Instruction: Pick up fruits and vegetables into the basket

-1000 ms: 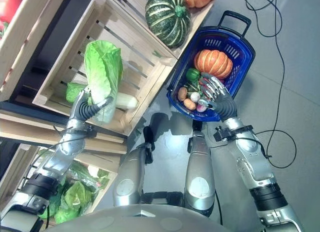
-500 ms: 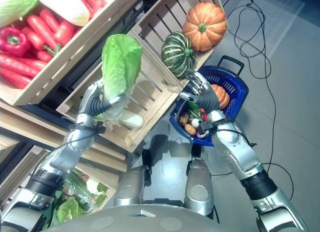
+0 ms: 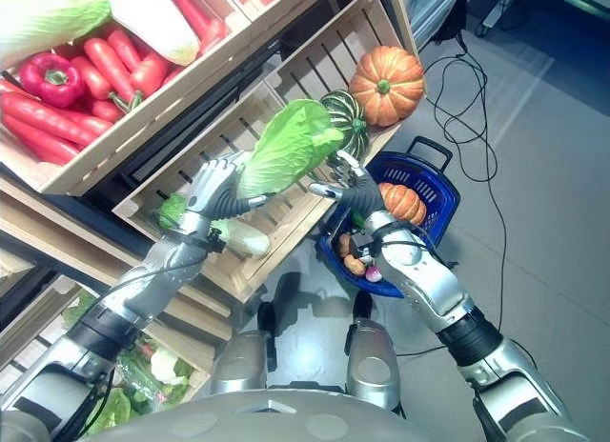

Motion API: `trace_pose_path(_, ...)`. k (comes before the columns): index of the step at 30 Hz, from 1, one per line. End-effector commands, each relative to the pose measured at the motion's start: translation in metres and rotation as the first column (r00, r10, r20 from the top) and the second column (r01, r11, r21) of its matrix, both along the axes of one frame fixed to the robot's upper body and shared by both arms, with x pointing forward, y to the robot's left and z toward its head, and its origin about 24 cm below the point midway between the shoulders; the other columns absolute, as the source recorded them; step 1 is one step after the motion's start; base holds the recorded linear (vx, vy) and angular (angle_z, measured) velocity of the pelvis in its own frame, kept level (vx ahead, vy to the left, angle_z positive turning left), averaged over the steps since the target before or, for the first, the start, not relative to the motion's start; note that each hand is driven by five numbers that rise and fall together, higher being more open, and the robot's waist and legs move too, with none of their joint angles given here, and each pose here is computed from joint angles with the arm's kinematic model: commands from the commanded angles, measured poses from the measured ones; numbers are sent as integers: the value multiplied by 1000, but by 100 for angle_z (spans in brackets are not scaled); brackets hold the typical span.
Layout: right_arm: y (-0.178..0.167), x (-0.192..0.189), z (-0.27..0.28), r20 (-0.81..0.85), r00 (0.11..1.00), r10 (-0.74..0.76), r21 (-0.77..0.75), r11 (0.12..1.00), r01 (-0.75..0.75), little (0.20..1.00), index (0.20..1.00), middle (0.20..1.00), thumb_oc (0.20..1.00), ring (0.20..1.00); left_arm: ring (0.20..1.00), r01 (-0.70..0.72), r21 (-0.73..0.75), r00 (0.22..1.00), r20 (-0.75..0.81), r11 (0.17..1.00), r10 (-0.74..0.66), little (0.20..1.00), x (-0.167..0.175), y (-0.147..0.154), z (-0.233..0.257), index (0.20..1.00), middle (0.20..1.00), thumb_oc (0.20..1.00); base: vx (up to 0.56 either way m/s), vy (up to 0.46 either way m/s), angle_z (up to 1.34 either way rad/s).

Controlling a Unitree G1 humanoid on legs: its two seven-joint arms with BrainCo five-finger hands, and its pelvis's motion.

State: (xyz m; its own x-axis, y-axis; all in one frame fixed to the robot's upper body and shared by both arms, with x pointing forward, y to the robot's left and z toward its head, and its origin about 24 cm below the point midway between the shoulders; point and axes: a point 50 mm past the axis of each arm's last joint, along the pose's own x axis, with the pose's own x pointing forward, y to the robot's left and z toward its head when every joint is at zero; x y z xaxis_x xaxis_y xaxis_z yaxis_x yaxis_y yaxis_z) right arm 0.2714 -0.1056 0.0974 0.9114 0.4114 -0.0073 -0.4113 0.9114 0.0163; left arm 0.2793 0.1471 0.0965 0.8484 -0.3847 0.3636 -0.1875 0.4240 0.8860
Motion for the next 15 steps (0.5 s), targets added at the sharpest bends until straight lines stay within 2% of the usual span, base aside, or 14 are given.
trace_pose_path(1,26,-2,16,22,993,114,130,985,-116,1000,1000,1000,1000,1000,200,116,68,982,141,991,-125,200,-3,-18,26,200,200,200,28,-23,6)
trace_pose_path(15,52,-9,9,-92,972,218,312,933,-180,1000,1000,1000,1000,1000,200,219,64,968,110,973,-226,200,-7,-51,28,200,200,200,5,-7,3)
